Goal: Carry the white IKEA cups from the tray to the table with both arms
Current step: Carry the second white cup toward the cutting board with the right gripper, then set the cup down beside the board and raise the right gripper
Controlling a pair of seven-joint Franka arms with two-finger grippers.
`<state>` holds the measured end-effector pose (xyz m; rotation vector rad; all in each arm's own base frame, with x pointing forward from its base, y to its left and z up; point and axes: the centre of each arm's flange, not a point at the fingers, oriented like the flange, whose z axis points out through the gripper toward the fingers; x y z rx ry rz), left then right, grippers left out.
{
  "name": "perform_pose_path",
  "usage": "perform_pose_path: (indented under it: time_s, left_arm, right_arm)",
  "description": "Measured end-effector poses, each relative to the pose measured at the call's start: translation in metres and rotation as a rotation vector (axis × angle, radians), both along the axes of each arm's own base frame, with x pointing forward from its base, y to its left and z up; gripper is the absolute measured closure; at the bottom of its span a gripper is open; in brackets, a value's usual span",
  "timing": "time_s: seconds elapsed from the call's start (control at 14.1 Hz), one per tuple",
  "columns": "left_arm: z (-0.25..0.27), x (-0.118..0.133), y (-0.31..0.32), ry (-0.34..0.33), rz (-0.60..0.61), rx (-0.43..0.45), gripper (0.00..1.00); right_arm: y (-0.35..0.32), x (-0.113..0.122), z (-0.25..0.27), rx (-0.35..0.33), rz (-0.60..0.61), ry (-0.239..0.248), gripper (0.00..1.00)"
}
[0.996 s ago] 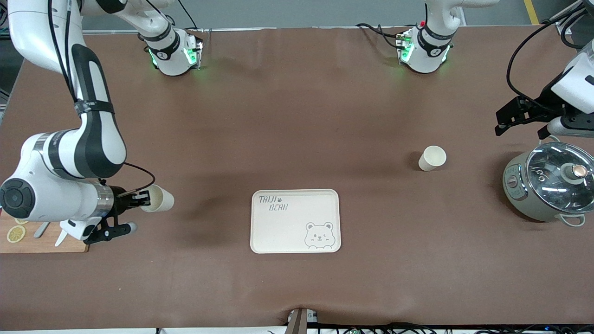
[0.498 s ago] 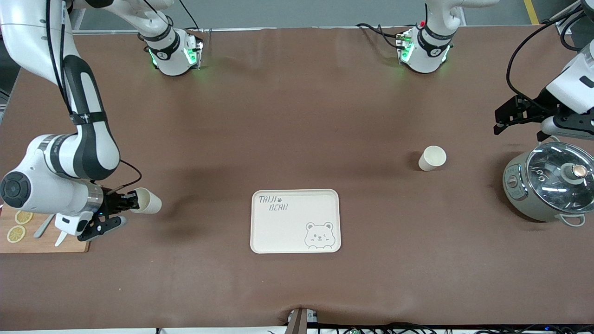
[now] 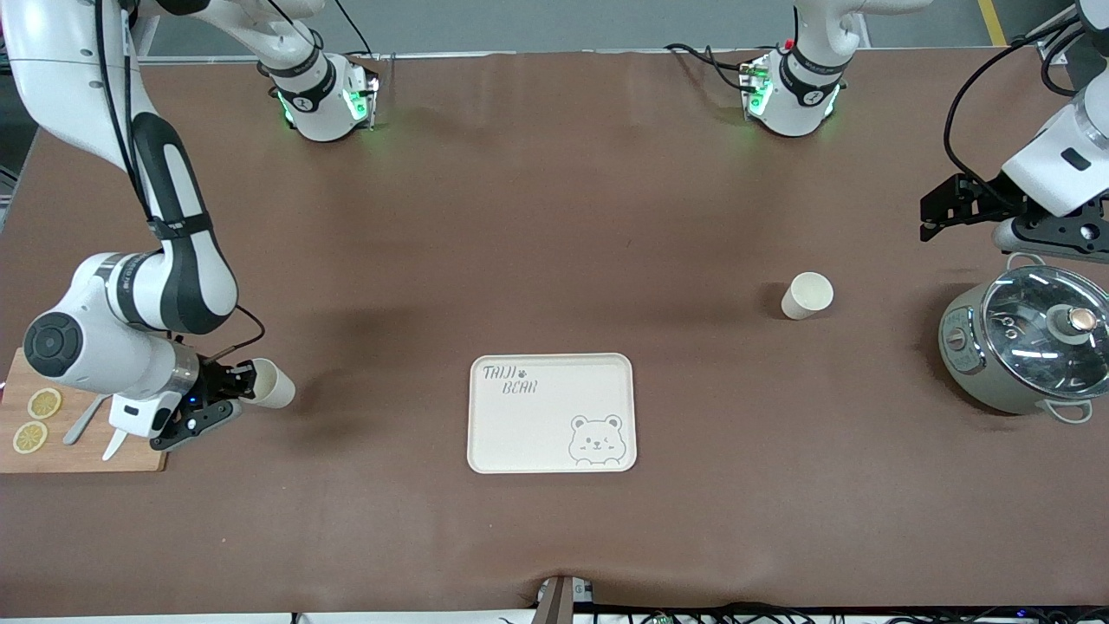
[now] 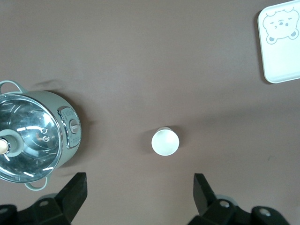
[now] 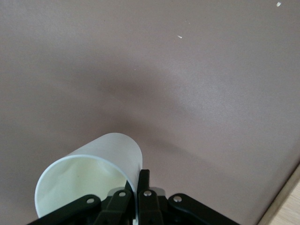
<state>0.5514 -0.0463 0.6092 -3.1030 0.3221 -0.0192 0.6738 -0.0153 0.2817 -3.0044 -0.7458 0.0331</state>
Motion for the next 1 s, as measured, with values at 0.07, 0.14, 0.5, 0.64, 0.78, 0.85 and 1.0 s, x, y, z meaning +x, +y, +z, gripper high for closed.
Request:
perform_pose_path:
  time_s: [0.07, 0.14, 0.5, 0.64, 0.78, 0.85, 1.0]
  left_arm:
    - [0.000, 0.000, 0.000, 0.002, -0.001, 0.000, 0.00]
    - [-0.001, 0.000, -0.001, 0.004, -0.001, 0.000, 0.00]
    - [-0.007, 0.002, -0.001, 0.018, -0.002, 0.002, 0.00]
    - [-0.008, 0.003, -0.002, 0.019, -0.002, 0.002, 0.00]
    - [-0.008, 0.003, -0.002, 0.019, -0.002, 0.002, 0.00]
    - [-0.008, 0.003, -0.002, 0.019, -0.002, 0.002, 0.00]
    - [-0.008, 0.003, -0.002, 0.019, -0.002, 0.002, 0.00]
  right_arm:
    - [0.000, -0.001, -0.003, -0.006, 0.017, -0.003, 0.97]
    - [-0.001, -0.002, -0.005, -0.007, 0.038, -0.007, 0.97]
    - [-0.012, -0.012, -0.028, -0.016, 0.081, -0.055, 0.97]
    - [-0.012, -0.018, -0.037, -0.017, 0.084, -0.053, 0.97]
    - [-0.012, -0.020, -0.040, -0.017, 0.085, -0.048, 0.97]
    - [-0.012, -0.022, -0.043, -0.017, 0.085, -0.049, 0.97]
    - [-0.012, -0.028, -0.051, -0.017, 0.085, -0.043, 0.97]
